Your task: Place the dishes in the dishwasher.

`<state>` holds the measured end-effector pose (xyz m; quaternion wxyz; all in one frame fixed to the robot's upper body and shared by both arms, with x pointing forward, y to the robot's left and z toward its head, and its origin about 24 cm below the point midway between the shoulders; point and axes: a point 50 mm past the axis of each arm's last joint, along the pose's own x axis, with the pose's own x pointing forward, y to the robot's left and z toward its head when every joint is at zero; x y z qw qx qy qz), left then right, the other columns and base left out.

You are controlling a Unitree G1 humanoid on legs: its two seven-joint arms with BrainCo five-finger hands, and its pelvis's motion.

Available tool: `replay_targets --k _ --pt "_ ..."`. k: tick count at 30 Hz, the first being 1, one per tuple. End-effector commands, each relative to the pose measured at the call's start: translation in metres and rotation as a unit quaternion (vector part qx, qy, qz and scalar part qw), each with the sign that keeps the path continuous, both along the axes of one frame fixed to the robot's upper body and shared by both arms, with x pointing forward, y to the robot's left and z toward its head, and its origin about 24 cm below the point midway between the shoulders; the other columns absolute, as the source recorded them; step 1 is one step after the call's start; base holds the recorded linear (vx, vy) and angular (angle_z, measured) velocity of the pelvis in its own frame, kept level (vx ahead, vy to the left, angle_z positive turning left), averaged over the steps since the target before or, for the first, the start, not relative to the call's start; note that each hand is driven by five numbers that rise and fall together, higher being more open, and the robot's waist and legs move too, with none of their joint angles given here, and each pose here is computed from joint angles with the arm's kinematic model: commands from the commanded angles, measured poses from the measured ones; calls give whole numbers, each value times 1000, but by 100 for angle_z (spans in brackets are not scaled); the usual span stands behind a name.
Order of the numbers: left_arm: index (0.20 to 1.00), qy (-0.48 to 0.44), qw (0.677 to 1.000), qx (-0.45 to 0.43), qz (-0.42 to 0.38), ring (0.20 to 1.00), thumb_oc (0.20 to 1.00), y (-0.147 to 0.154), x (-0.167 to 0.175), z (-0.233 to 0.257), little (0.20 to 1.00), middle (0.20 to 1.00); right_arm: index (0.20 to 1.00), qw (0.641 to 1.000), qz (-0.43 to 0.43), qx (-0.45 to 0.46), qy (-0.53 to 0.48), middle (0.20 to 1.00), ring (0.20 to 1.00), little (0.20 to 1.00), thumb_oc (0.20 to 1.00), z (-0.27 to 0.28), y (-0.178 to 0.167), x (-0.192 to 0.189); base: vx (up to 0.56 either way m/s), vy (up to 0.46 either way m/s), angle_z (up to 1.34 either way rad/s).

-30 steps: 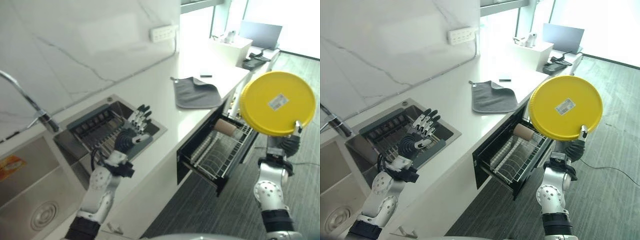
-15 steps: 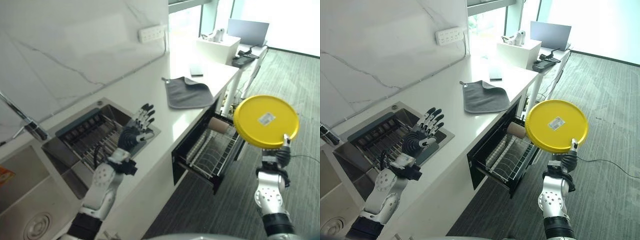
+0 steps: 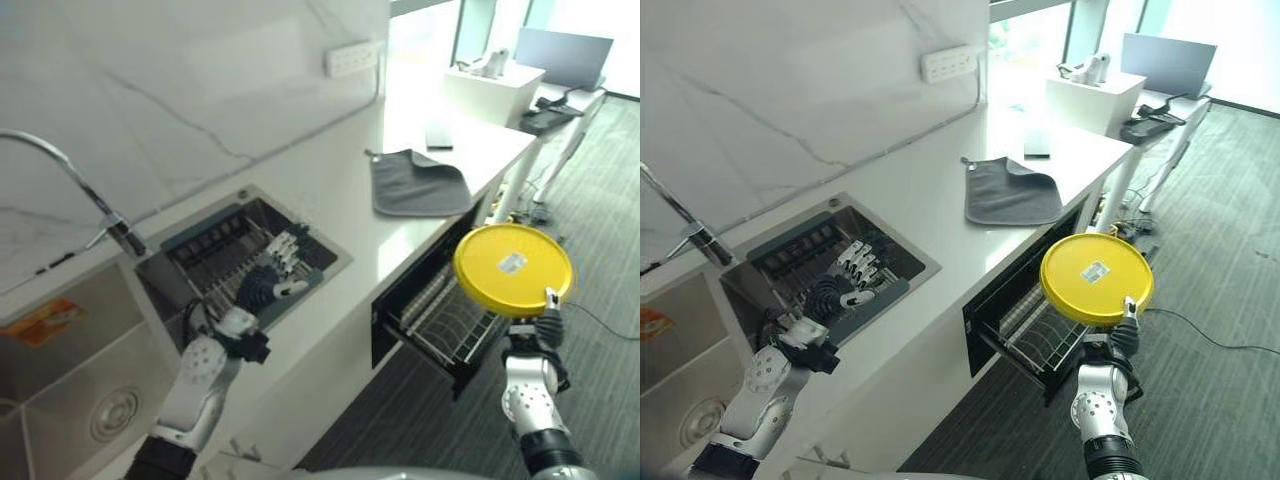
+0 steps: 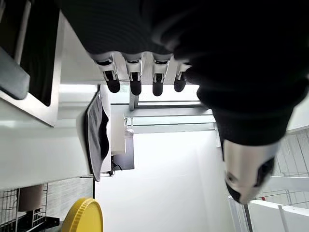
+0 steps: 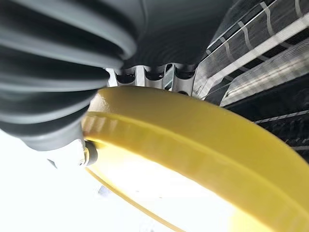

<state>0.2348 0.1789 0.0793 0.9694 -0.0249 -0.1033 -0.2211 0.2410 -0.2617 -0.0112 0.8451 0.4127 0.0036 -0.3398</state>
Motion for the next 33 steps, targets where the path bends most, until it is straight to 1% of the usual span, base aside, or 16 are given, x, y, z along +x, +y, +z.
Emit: replay_targets --k 1,4,8,14,17,27,33 --pt "1000 -78 997 15 -2 1000 1000 8 8 32 1000 1000 200 991 -36 -42 -122 200 200 200 200 57 -13 30 53 -40 6" --pt "1000 -78 997 17 -3 1000 1000 10 6 33 1000 1000 200 993 -46 -52 -98 200 200 200 200 52 -19 29 35 -28 10" --pt "1000 -75 997 16 -3 1000 1000 12 5 32 1000 1000 200 994 -31 -92 -51 200 200 200 200 47 -22 33 14 -8 4" --pt "1000 -75 997 12 -3 1000 1000 11 2 32 1000 1000 200 992 -26 -126 -6 200 200 200 200 45 -26 37 0 0 0" --pt "1000 -77 997 12 0 1000 1000 10 2 32 1000 1000 200 987 -28 -157 17 200 200 200 200 46 -29 40 4 2 2" --pt "1000 -73 997 7 4 1000 1000 10 1 31 1000 1000 200 979 -3 -202 28 200 200 200 200 64 -33 56 9 14 8" --pt "1000 -72 997 6 4 1000 1000 9 2 32 1000 1000 200 964 31 -260 44 200 200 200 200 79 -28 70 13 34 7"
